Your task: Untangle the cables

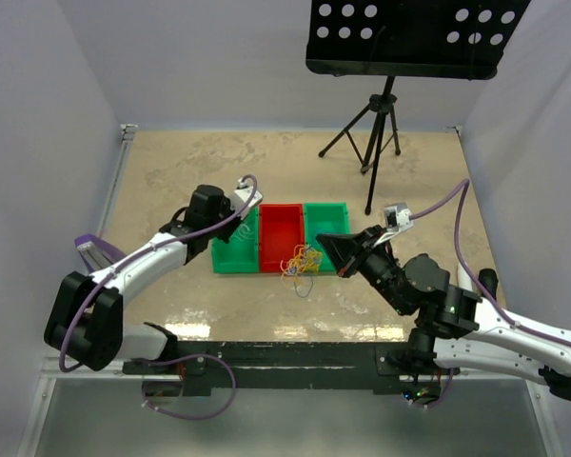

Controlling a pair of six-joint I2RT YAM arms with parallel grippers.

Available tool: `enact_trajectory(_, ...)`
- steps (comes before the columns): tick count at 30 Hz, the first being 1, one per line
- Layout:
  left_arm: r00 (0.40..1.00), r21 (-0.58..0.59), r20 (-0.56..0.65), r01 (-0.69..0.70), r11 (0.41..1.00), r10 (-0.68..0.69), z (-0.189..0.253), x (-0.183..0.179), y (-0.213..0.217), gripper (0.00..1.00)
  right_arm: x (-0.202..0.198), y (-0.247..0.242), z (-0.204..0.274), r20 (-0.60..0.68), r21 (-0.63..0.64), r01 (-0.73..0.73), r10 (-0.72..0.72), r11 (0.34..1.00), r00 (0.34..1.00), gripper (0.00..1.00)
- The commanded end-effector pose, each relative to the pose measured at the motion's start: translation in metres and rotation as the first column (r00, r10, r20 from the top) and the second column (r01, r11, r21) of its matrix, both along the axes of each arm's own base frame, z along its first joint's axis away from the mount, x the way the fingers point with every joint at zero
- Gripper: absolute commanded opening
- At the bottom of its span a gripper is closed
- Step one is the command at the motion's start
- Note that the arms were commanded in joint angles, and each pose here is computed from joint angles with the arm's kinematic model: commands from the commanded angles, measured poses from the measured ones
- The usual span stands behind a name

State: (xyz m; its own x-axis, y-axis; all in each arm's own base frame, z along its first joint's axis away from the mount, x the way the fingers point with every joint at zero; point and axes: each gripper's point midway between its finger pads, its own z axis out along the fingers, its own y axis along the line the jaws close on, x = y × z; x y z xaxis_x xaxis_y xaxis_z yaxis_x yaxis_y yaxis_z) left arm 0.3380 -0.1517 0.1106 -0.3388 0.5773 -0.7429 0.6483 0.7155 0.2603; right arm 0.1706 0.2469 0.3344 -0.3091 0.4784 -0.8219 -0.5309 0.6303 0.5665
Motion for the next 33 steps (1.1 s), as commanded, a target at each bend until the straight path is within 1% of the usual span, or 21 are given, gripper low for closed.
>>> enact_trajectory(1,1.0,-0.04,0.011,-0.011,0.999,0.011,-0.008,0.007,-0.009,0.14,-0.007,0.005,0.009,0.0,0.072,-0.045,0.045,0.996,0.999,0.0)
enact_trajectory(2,1.0,-0.039,0.003,-0.012,0.999,0.012,-0.011,0.007,-0.009,0.21,-0.008,0.006,0.01,-0.002,0.077,-0.051,0.051,0.996,0.999,0.0)
enact_trajectory(4,1.0,-0.055,0.003,-0.011,0.998,0.011,-0.009,0.005,-0.011,0.43,-0.01,0.009,0.006,-0.01,0.076,-0.067,0.068,0.995,0.998,0.0)
enact_trajectory(5,1.0,-0.068,0.007,0.001,0.998,0.0,-0.005,0.003,-0.013,0.51,-0.01,0.011,0.004,-0.015,0.074,-0.074,0.076,0.995,0.997,0.0)
enact_trajectory(7,0.999,-0.101,0.028,0.028,0.994,-0.026,0.011,-0.002,-0.017,0.68,-0.013,0.016,0.003,-0.015,0.078,-0.096,0.097,0.992,0.995,0.0)
enact_trajectory(8,0.999,-0.11,0.036,0.044,0.993,-0.041,0.018,-0.006,-0.018,0.79,-0.013,0.018,0.003,-0.015,0.079,-0.105,0.107,0.991,0.994,0.0)
enact_trajectory(9,0.997,-0.126,0.054,0.059,0.99,-0.053,0.031,-0.01,-0.019,0.94,-0.015,0.022,0.002,-0.014,0.08,-0.122,0.124,0.989,0.992,0.0)
enact_trajectory(10,0.995,-0.136,0.074,0.079,0.988,-0.069,0.043,-0.013,-0.02,1.0,-0.016,0.025,0.001,-0.012,0.078,-0.134,0.135,0.988,0.991,0.0)
enact_trajectory(14,0.983,-0.171,0.139,0.145,0.974,-0.122,0.087,-0.031,-0.021,1.0,-0.021,0.048,-0.005,-0.013,0.064,-0.206,0.208,0.976,0.978,0.0)
enact_trajectory(18,0.961,-0.186,0.192,0.232,0.955,-0.197,0.12,-0.06,-0.02,1.0,-0.031,0.075,-0.011,-0.018,0.06,-0.301,0.303,0.952,0.953,0.0)
enact_trajectory(21,0.955,-0.161,0.205,0.248,0.955,-0.213,0.126,-0.075,-0.012,1.0,-0.038,0.091,-0.02,-0.031,0.051,-0.353,0.355,0.934,0.934,0.0)
enact_trajectory(23,0.95,-0.129,0.205,0.266,0.955,-0.237,0.124,-0.083,-0.007,1.0,-0.037,0.094,-0.035,-0.068,0.04,-0.35,0.352,0.936,0.933,0.0)
enact_trajectory(25,0.945,-0.093,0.185,0.289,0.953,-0.268,0.114,-0.092,-0.003,1.0,-0.032,0.093,-0.057,-0.129,0.018,-0.317,0.317,0.948,0.94,0.0)
enact_trajectory(28,0.932,-0.037,0.135,0.343,0.939,-0.335,0.092,-0.103,0.001,1.0,-0.018,0.081,-0.111,-0.286,-0.094,-0.202,0.168,0.975,0.943,0.0)
enact_trajectory(31,0.913,-0.034,0.067,0.405,0.914,-0.402,0.074,-0.114,-0.004,1.0,-0.018,0.064,-0.166,-0.413,-0.215,-0.151,0.051,0.965,0.909,0.0)
enact_trajectory(33,0.89,-0.051,0.033,0.456,0.888,-0.455,0.065,-0.122,-0.01,0.96,-0.025,0.053,-0.199,-0.481,-0.282,-0.153,-0.002,0.947,0.877,0.0)
